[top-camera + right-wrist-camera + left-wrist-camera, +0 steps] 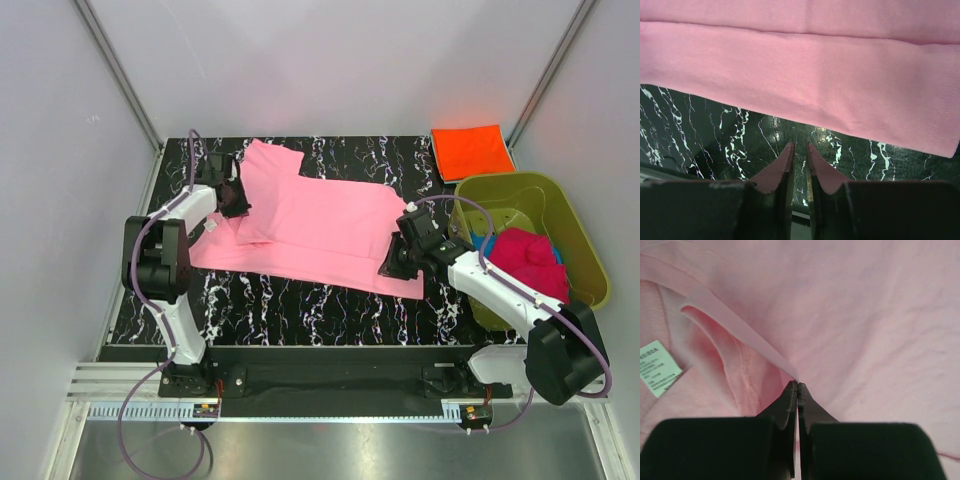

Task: Fold and stack the t-shirts
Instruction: Fold the tshirt

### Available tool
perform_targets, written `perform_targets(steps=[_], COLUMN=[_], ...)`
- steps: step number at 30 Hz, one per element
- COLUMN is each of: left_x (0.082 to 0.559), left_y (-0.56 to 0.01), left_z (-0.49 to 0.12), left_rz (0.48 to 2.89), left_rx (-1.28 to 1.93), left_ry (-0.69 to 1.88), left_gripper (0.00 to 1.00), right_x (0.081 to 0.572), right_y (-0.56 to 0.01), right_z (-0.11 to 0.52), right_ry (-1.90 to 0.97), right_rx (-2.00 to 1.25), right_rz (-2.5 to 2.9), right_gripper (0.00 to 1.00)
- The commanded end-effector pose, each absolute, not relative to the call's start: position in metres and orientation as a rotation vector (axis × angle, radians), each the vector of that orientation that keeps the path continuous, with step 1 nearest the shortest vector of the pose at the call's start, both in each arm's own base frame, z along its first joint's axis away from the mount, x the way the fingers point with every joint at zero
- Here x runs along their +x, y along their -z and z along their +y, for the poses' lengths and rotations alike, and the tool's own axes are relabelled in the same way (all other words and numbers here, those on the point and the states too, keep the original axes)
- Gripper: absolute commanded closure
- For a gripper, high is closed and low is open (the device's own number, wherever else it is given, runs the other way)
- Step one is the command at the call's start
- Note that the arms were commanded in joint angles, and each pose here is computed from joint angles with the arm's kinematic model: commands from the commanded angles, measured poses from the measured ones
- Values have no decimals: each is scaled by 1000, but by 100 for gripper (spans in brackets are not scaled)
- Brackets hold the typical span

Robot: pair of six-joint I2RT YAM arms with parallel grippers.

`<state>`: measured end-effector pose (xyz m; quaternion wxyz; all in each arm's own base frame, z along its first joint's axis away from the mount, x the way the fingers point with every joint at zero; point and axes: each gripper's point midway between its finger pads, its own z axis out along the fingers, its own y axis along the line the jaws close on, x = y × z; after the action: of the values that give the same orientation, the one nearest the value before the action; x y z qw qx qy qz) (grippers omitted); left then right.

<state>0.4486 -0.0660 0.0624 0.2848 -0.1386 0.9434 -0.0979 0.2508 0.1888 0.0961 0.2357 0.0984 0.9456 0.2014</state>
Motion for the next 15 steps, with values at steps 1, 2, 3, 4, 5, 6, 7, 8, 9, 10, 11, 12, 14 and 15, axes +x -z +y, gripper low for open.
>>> perform_targets(steps=[1, 2, 3, 4, 5, 6, 7, 8, 9, 10, 11, 12, 14, 15], left_x=[468, 468, 468, 468, 468, 468, 468, 469, 469, 470, 472, 473, 476, 478], left_y=[-96, -96, -95, -95, -94, -94, -95, -96, -96, -95, -96, -96, -97, -98], left_z=[-88, -93, -95, -102, -105, -107, -111, -113, -115, -115, -116, -118, -121, -122], left_rz=[2428, 2426, 2430, 2431, 2431, 2430, 2429, 2425, 2424, 2427, 2423, 2425, 2422, 2419], left_rx=[-246, -229, -214, -192, -177, -163, -148, -142, -142, -150, -155, -169, -178, -193], left_ry=[378, 398, 411, 438, 445, 445, 446, 447, 450, 452, 459, 468, 489, 500], left_gripper=[100, 100, 100, 100, 100, 100, 100, 100, 100, 100, 100, 100, 100, 100], right_x=[264, 264, 264, 264, 264, 264, 264, 264, 264, 264, 263, 263, 264, 264], right_y=[-114, -114, -114, -113, -113, -113, -113, -112, -112, -112, -111, -111, -110, -111], right_z=[195, 194, 194, 194, 194, 193, 192, 192, 191, 191, 192, 192, 191, 191], right_ry=[-568, -569, -569, -565, -563, -560, -554, -551, -549, -550, -548, -549, -547, -548], right_rx=[246, 248, 248, 247, 246, 247, 249, 250, 248, 246, 246, 246, 244, 244], right_rz=[2533, 2530, 2530, 2532, 2530, 2529, 2529, 2530, 2529, 2530, 2534, 2533, 2534, 2532], right_gripper=[79, 79, 78, 78, 78, 78, 78, 78, 78, 78, 78, 78, 78, 78])
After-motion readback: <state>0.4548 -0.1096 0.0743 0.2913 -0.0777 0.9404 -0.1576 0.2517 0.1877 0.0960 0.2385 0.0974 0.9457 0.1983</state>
